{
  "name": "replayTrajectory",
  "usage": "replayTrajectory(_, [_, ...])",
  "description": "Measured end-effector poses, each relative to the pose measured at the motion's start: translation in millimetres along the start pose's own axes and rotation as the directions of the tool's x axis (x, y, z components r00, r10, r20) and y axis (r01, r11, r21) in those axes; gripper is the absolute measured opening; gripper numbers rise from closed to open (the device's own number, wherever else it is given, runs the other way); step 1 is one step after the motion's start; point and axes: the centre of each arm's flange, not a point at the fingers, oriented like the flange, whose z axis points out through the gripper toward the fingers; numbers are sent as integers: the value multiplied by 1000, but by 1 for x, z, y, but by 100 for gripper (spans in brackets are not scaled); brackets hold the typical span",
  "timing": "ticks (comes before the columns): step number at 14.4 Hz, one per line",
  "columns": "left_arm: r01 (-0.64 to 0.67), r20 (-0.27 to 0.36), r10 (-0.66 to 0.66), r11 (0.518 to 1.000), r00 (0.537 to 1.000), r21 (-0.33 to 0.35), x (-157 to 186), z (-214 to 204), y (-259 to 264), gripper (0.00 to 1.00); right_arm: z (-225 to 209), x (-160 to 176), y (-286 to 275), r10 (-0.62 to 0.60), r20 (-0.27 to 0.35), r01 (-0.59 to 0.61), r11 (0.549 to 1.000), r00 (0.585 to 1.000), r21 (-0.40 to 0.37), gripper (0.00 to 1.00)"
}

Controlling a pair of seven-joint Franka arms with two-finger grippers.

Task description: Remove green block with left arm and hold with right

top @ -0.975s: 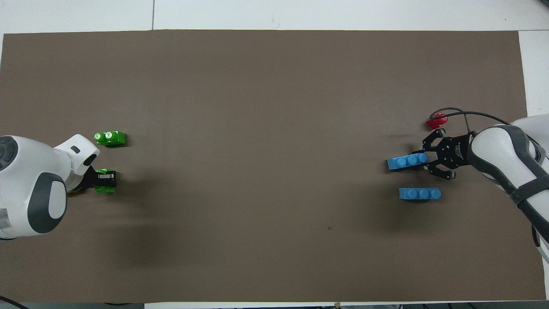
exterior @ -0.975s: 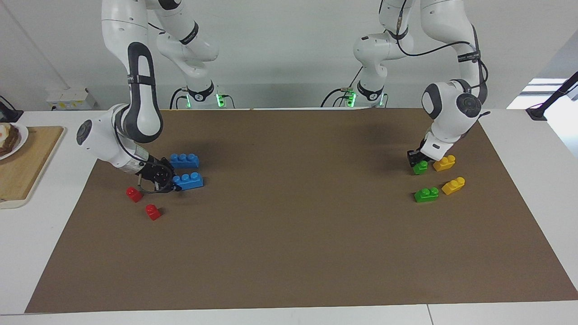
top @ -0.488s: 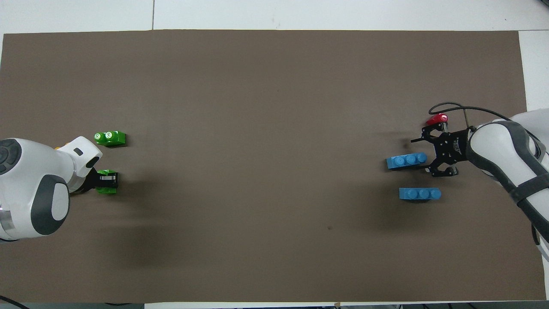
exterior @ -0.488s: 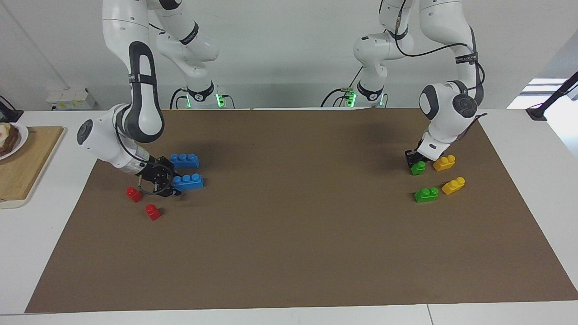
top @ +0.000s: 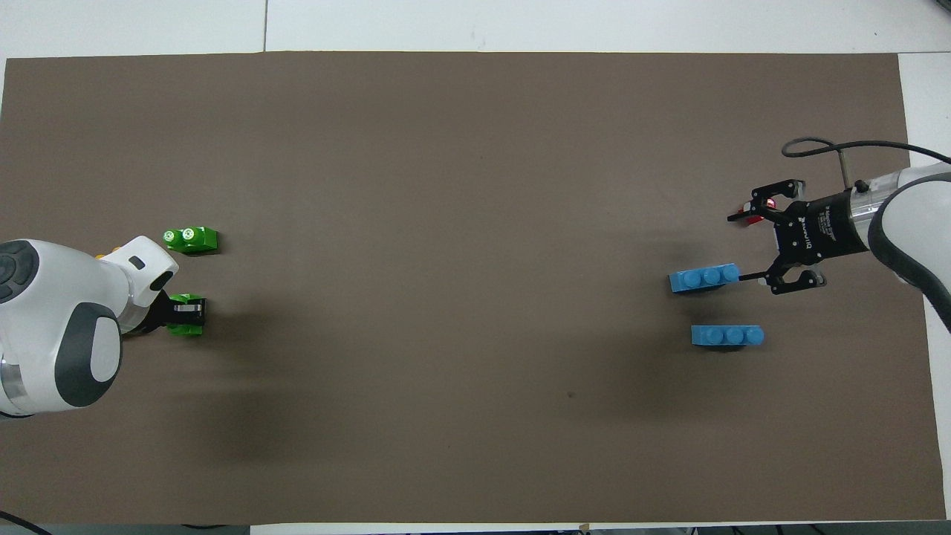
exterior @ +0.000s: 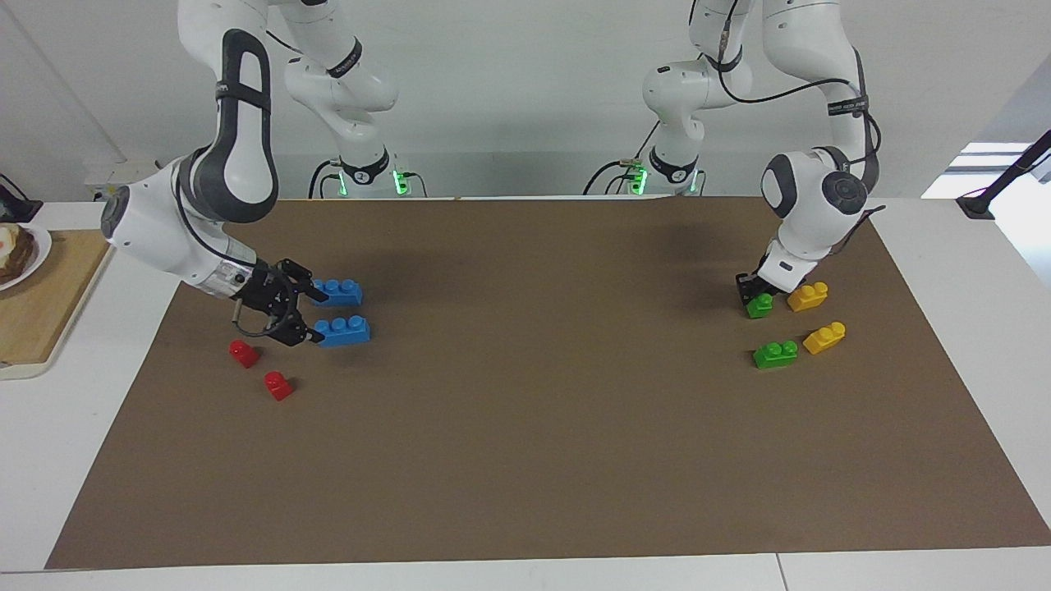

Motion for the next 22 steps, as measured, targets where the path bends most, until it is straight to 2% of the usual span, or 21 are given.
replayTrajectory(2, [0,3,0,1000,1000,0,-2,2,0,40,-29,-16,-1,-30,-33,30,1000,999,4,100])
replayTrajectory(3, [0,4,0,1000,1000,0,-2,3,0,40,-43,-24,-1,-55,-62,56,998,997,11,100])
replayTrajectory(4, [0,3,0,1000,1000,0,-2,4,0,46,-57,-34,-2,-97,-99,99,995,990,14,100])
replayTrajectory(5, [0,1,0,1000,1000,0,-2,4,0,58,-68,-46,-2,-158,-125,160,987,979,7,100])
replayTrajectory(6, [0,0,0,1000,1000,0,-2,3,0,69,-77,-59,-2,-240,-144,242,970,960,-3,100])
replayTrajectory(8, [-2,-2,2,1000,1000,0,-1,3,1,71,-92,-73,0,-386,-172,388,921,906,-26,100])
replayTrajectory(10, [-5,-11,5,1000,1000,1,3,-4,3,96,-102,-78,6,-515,-207,507,857,832,-96,100])
replayTrajectory(11, [-6,-8,6,1000,1000,2,6,-13,3,100,-104,-83,10,-570,-202,553,822,797,-138,100])
replayTrajectory(13, [-6,8,6,1000,1000,4,15,-44,2,100,-109,-91,12,-690,-205,652,724,694,-225,100])
replayTrajectory(15, [-6,19,6,1000,1000,6,22,-79,2,100,-116,-94,12,-798,-207,731,602,566,-321,100])
replayTrajectory(18, [-12,29,12,1000,1000,9,25,-122,6,100,-122,-103,12,-900,-162,802,435,405,-411,100])
replayTrajectory(20, [-9,-1,9,1000,1000,11,24,-150,5,100,-128,-106,11,-936,-136,828,350,323,-439,100])
replayTrajectory(22, [5,-38,-5,1000,999,12,18,-179,-1,100,-132,-108,11,-951,-126,840,309,283,-446,100])
